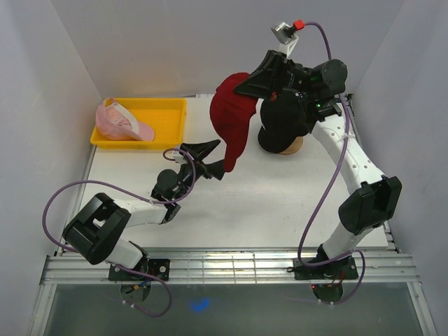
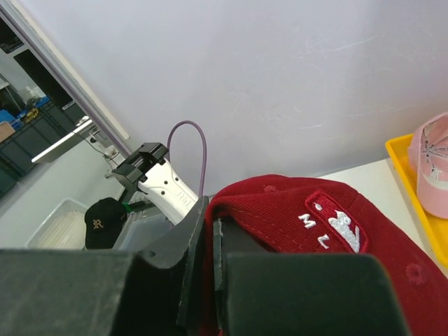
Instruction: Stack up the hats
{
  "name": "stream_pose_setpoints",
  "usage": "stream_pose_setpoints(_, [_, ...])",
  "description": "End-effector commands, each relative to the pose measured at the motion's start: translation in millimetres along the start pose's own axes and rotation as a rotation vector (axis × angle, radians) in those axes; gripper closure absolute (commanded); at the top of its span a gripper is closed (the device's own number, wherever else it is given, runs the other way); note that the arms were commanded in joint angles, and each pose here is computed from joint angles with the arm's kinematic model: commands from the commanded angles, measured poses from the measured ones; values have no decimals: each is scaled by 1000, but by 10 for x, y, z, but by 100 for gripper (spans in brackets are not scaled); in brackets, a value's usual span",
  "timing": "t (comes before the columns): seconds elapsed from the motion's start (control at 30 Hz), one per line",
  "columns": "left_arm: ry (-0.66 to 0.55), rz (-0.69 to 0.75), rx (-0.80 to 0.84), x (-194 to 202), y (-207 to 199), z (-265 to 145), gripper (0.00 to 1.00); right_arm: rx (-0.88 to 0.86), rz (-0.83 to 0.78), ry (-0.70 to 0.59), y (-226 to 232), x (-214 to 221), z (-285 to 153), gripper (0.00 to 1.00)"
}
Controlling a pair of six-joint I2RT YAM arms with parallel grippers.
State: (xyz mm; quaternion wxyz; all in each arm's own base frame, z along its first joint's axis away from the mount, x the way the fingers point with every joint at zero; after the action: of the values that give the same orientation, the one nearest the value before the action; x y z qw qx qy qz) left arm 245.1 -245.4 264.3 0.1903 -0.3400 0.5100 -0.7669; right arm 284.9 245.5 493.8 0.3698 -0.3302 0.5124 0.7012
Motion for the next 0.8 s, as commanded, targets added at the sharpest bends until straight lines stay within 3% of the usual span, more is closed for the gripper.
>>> stream_pose_setpoints(0.0, [47,-93,24,92,-126,-20,6,-27,-105,-13,179,-185,68,92])
stream_pose_setpoints(0.47, [42,-114,57,71,-91,-148,6,-59,-115,-28,130,-192,88,92])
stream_pose_setpoints(0.77, [-2,-134,133,18,-210,-41,11,-63,-84,-23,131,150,0,92])
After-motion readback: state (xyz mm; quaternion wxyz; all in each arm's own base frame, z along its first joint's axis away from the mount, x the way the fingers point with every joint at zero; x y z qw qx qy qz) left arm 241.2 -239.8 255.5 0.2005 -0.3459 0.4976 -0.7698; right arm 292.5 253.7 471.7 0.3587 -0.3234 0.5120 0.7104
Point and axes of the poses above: each gripper's point midway between its finger pads, its own z axis out along the fingers, its own y axis along the line the jaws close on, x = y × z, the point moved 6 cm from there along -z, back along the fingers, and after that the axes turned 3 degrees about z, right-handed, at the moved point
